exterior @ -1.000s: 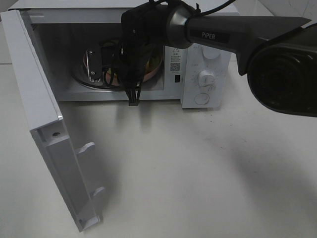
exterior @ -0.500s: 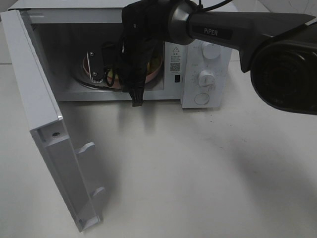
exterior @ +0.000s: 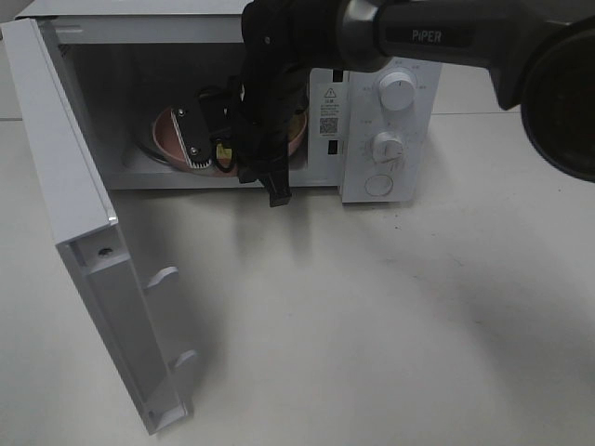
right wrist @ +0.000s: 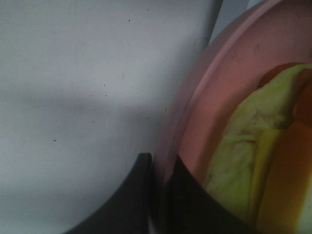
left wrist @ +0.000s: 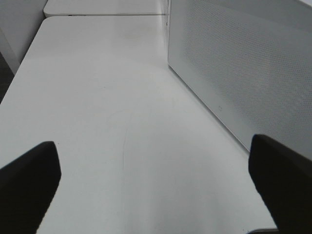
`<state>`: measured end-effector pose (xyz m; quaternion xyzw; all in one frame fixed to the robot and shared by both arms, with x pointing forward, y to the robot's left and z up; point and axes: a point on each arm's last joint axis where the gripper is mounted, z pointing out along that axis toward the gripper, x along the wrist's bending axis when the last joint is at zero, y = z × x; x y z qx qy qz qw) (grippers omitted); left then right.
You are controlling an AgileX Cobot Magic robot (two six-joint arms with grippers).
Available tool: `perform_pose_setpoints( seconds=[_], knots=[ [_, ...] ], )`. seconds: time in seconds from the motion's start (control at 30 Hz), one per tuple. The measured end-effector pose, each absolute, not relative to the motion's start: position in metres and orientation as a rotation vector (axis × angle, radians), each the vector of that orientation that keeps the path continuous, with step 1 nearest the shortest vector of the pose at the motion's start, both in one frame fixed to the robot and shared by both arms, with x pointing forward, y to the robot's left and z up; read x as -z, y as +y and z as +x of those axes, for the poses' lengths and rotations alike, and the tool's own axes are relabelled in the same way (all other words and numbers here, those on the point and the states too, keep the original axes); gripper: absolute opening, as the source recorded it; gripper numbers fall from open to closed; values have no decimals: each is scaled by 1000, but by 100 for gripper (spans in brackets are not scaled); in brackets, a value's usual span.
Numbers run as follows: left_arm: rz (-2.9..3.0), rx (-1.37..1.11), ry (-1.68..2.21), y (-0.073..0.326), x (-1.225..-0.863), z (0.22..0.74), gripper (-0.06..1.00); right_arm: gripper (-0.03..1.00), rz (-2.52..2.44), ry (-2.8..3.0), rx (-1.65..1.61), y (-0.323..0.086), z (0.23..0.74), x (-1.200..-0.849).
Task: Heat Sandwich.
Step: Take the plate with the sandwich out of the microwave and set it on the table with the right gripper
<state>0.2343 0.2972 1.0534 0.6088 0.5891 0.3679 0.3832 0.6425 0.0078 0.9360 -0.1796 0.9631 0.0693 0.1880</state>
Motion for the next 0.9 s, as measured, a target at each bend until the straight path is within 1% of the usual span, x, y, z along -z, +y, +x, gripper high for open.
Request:
perform_pose_setpoints(
  seconds=[0.5,0.77,0.9],
  knots=[
    [1552,-938,1502,297,-1053,234,99,5,-555,2672,-210,3,635,-948],
    [1552,-938,1502,297,-1053,234,99,5,-544,2625,-257,-3,626,-963],
    [1552,-938,1502,297,-1053,234,99,5,-555,2628,-254,-5,622,-961]
  ],
)
